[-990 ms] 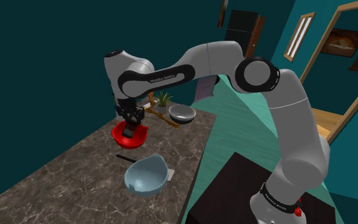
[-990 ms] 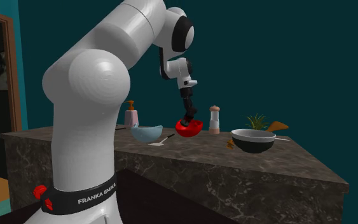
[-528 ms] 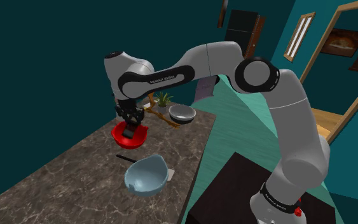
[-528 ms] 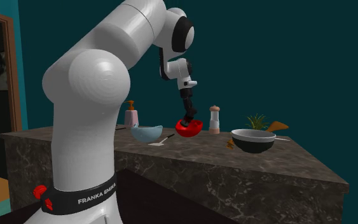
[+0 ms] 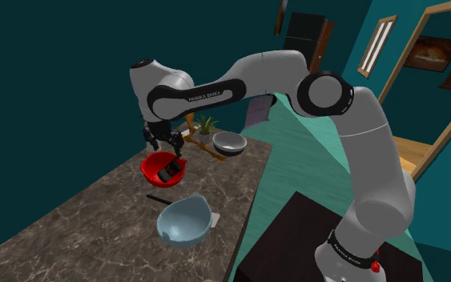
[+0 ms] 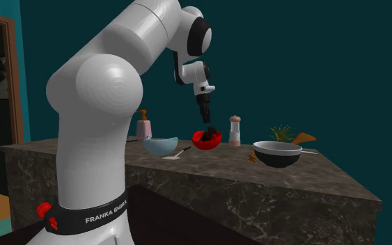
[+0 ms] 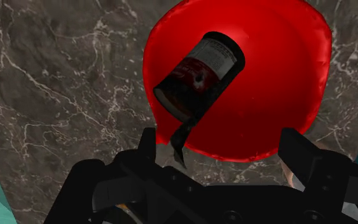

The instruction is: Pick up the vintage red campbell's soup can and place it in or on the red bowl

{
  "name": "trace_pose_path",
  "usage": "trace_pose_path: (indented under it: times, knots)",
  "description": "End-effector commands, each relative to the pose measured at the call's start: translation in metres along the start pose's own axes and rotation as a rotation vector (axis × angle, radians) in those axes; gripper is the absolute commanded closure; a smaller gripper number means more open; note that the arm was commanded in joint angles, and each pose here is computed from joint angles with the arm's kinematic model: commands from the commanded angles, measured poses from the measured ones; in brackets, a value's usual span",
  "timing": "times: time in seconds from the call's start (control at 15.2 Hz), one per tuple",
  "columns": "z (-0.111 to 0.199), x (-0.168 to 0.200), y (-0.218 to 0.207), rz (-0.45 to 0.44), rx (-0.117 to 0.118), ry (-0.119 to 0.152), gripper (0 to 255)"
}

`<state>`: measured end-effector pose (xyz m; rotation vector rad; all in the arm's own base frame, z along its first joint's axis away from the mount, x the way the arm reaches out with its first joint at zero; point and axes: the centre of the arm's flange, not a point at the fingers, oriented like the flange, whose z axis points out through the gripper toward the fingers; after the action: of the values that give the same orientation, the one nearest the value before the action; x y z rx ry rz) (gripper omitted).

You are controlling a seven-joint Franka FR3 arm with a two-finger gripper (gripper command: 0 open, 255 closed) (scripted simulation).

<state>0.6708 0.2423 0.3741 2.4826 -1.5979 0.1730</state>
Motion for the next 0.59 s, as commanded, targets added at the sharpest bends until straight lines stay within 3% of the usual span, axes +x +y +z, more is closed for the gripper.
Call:
trace_pose_path:
  times: [0.0, 0.53]
  knots:
    - [-0.025, 0.001, -0.001, 0.0, 0.0, 0.0, 0]
    - [-0.035, 0.001, -0.001, 0.0, 0.0, 0.0, 0]
